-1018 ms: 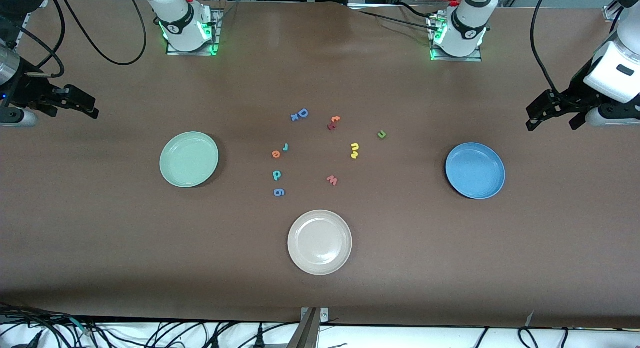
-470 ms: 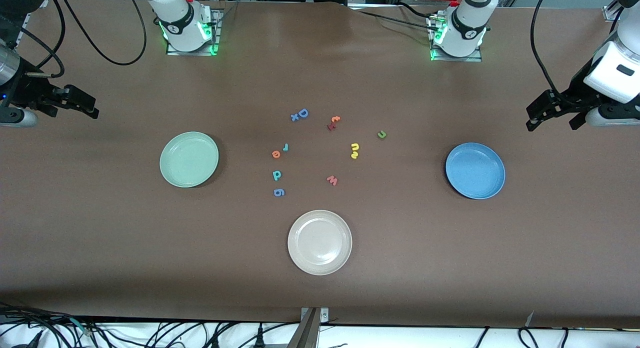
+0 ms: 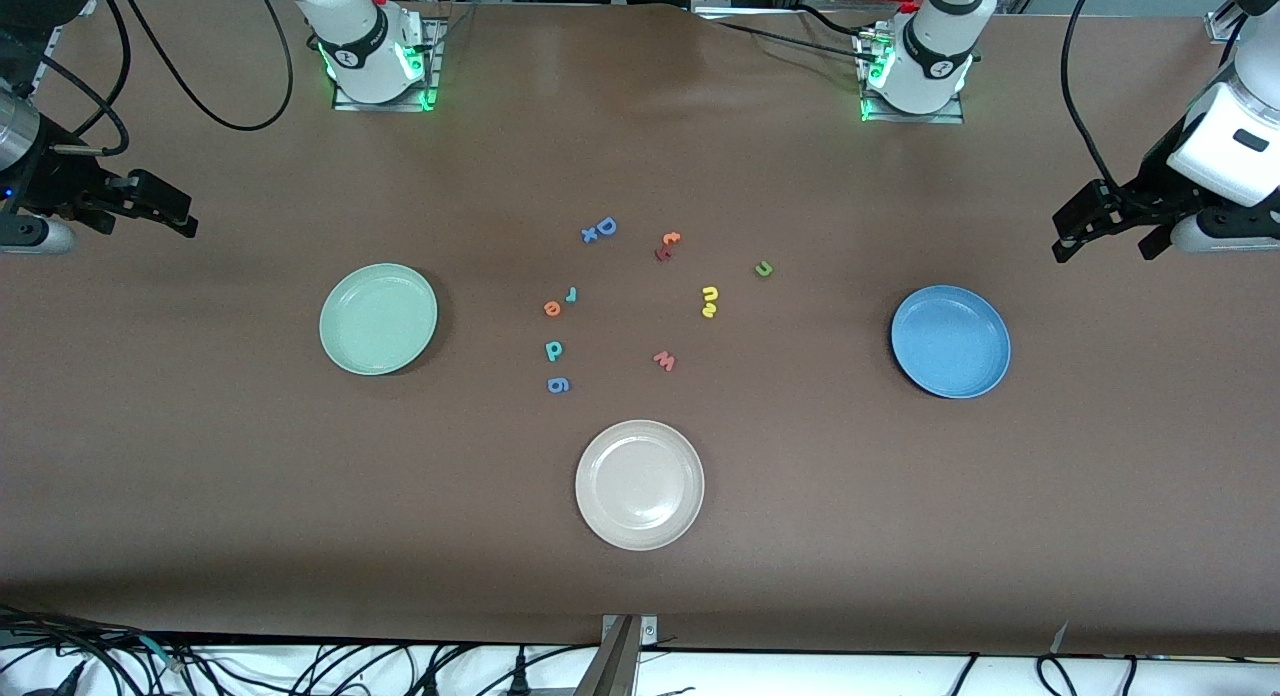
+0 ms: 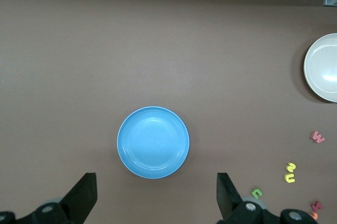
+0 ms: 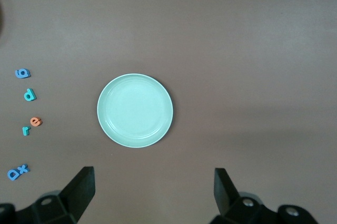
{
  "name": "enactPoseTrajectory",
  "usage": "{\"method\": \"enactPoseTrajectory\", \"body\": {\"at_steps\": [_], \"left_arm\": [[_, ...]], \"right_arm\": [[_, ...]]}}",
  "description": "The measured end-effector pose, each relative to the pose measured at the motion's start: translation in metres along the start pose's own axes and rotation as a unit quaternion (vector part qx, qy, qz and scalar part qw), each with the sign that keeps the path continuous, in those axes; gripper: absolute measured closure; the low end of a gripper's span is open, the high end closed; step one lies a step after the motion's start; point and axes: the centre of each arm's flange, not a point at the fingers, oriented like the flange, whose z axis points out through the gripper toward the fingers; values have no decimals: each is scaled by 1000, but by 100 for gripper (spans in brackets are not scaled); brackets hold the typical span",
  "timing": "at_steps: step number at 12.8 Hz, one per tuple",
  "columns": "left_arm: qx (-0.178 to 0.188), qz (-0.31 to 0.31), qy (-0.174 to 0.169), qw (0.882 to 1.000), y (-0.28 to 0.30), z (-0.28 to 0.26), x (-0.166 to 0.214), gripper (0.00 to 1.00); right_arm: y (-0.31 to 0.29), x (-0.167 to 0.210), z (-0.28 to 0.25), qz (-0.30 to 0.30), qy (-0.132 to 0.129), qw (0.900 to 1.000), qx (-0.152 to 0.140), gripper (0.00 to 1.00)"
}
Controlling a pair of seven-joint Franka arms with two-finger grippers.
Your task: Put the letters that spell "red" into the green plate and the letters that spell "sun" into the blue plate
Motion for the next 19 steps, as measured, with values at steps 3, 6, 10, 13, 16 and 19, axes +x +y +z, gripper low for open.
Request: {"method": "enactPoseTrajectory", "body": {"at_steps": [3, 6, 10, 13, 16, 19], "left_arm": [[0, 0, 0, 1000, 0, 0, 0, 0], [0, 0, 0, 1000, 0, 0, 0, 0], [0, 0, 1, 1000, 0, -1, 1, 0], [-1, 0, 1, 1000, 0, 0, 2, 0], [-1, 0, 1, 1000, 0, 1, 3, 0], [-2, 1, 2, 1000, 1, 0, 4, 0]], "right_arm": [[-2, -3, 2, -1, -12, 1000, 0, 0], [-19, -5, 6, -17, -23, 1000, -2, 0], [-90, -5, 54, -81, -85, 993, -10, 0], [-164, -2, 113, -112, -119, 986, -23, 0], [-226, 12, 184, -86, -101, 991, -29, 0], [-263, 20, 238, -60, -79, 995, -25, 0]]}}
